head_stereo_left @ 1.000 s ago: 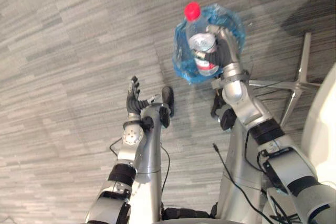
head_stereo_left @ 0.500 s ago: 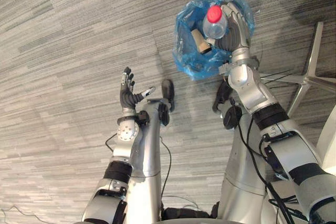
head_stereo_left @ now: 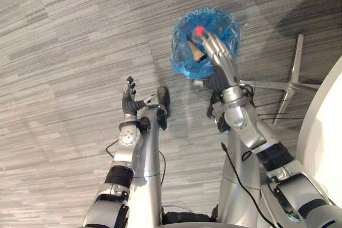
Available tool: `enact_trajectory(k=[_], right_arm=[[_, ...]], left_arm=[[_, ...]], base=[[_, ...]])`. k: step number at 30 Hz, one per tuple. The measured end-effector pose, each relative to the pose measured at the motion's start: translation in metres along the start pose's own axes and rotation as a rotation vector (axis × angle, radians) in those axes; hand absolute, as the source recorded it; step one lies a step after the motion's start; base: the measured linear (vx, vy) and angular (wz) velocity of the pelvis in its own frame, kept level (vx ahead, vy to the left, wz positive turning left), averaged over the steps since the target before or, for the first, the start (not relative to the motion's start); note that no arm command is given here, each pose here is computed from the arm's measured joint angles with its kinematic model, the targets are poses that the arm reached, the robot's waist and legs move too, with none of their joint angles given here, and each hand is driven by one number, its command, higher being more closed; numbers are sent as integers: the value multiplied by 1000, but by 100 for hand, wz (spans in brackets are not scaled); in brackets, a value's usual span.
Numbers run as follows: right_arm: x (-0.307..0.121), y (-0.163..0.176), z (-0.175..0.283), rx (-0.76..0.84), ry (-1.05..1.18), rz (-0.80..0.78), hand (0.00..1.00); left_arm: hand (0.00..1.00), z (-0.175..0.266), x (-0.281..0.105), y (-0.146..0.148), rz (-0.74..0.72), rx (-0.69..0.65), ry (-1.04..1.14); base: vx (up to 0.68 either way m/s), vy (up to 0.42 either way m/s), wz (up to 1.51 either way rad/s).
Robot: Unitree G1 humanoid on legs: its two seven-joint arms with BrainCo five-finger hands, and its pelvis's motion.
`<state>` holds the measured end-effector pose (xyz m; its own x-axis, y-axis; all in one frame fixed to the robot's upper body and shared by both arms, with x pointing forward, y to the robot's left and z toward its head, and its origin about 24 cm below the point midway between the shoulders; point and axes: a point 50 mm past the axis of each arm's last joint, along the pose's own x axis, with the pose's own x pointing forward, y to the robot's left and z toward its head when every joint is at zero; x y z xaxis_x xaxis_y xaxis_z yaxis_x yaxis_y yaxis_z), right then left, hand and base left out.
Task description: Gather rubbish on tea table into small bin, then transfer packed bag to large trash can.
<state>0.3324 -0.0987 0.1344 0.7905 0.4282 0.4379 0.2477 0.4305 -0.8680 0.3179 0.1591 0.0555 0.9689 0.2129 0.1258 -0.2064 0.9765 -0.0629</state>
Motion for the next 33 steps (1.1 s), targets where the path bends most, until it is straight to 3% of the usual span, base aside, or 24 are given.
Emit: enact_trajectory(k=[5, 6, 14, 25, 33], right_arm=[[5, 25, -15, -61, 72, 150, 0], [8, 28, -17, -78, 86, 173, 100], [42, 10, -35, -141, 185, 187, 100], [44, -9, -10, 115, 138, 19, 100], [6, -17, 3, 419, 159, -143, 100]], left_arm=[[0, 2, 1, 0, -4, 2, -13], [0, 4, 2, -1, -9, 0, -26], [0, 18, 11, -5, -27, -30, -69], [0, 18, 12, -3, -33, -29, -65], [0, -18, -14, -12, -86, 9, 91]], base=[[-10, 7, 4], [-14, 6, 6], [-23, 11, 15], [-16, 24, 0], [-5, 7, 0]])
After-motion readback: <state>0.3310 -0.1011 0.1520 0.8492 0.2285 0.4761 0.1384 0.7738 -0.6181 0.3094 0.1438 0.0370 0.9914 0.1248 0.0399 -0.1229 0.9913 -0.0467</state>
